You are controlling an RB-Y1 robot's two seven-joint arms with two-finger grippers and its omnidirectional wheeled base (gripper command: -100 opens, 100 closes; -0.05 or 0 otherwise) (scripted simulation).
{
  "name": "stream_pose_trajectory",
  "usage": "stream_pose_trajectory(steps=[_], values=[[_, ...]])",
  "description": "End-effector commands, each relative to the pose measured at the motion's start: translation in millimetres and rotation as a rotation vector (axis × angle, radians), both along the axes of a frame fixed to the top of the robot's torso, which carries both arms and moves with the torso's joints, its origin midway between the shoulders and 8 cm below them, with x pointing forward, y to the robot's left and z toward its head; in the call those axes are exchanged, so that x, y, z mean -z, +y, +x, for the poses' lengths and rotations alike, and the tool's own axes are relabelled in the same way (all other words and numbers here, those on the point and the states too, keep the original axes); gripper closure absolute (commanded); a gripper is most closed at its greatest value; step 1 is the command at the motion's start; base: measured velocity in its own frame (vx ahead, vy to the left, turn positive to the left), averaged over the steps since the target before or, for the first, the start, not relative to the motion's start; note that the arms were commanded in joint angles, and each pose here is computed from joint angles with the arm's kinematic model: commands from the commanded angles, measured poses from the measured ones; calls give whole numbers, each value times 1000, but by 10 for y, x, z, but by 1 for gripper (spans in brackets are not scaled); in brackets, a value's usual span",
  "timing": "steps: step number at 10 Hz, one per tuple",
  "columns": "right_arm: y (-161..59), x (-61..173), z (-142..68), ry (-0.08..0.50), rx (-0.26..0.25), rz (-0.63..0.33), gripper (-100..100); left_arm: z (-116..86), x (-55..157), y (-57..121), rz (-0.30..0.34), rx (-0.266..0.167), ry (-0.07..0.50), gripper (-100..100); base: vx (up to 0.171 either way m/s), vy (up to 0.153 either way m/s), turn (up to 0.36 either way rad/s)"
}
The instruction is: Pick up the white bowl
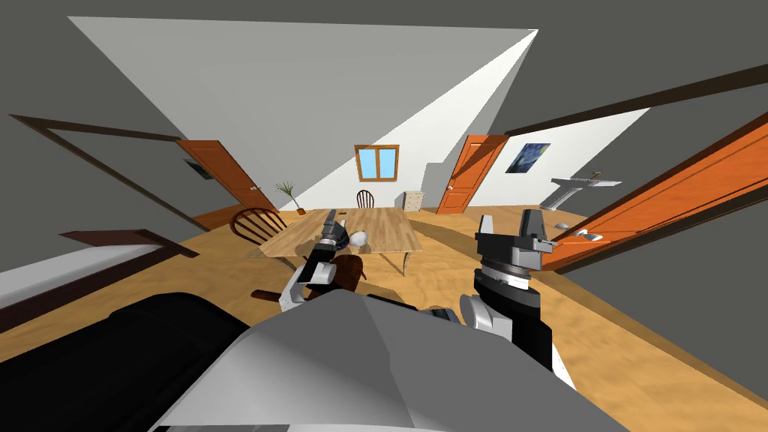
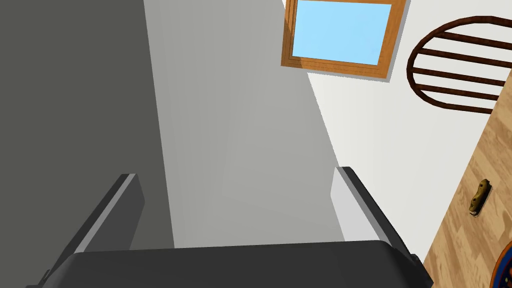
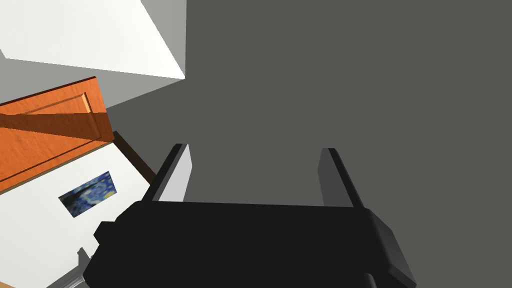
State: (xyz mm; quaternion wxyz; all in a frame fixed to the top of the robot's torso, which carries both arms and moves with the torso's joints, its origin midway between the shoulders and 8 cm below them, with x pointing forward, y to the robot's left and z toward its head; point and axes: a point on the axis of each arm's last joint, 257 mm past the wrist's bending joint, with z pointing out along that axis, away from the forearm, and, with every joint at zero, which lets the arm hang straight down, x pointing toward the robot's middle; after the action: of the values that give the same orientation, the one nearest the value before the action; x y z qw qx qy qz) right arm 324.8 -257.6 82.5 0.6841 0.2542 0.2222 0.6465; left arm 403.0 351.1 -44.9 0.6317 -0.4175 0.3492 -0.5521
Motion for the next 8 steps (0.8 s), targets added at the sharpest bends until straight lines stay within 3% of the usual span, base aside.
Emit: stream_pose_trajectory(steps=[1, 8], values=[[0, 0, 0, 0, 0, 0, 0, 21, 70, 54, -13, -7, 29, -100, -18, -8, -4], [0, 0, 0, 0, 0, 0, 0, 231, 453, 475, -105, -61, 178, -100, -17, -9, -7]])
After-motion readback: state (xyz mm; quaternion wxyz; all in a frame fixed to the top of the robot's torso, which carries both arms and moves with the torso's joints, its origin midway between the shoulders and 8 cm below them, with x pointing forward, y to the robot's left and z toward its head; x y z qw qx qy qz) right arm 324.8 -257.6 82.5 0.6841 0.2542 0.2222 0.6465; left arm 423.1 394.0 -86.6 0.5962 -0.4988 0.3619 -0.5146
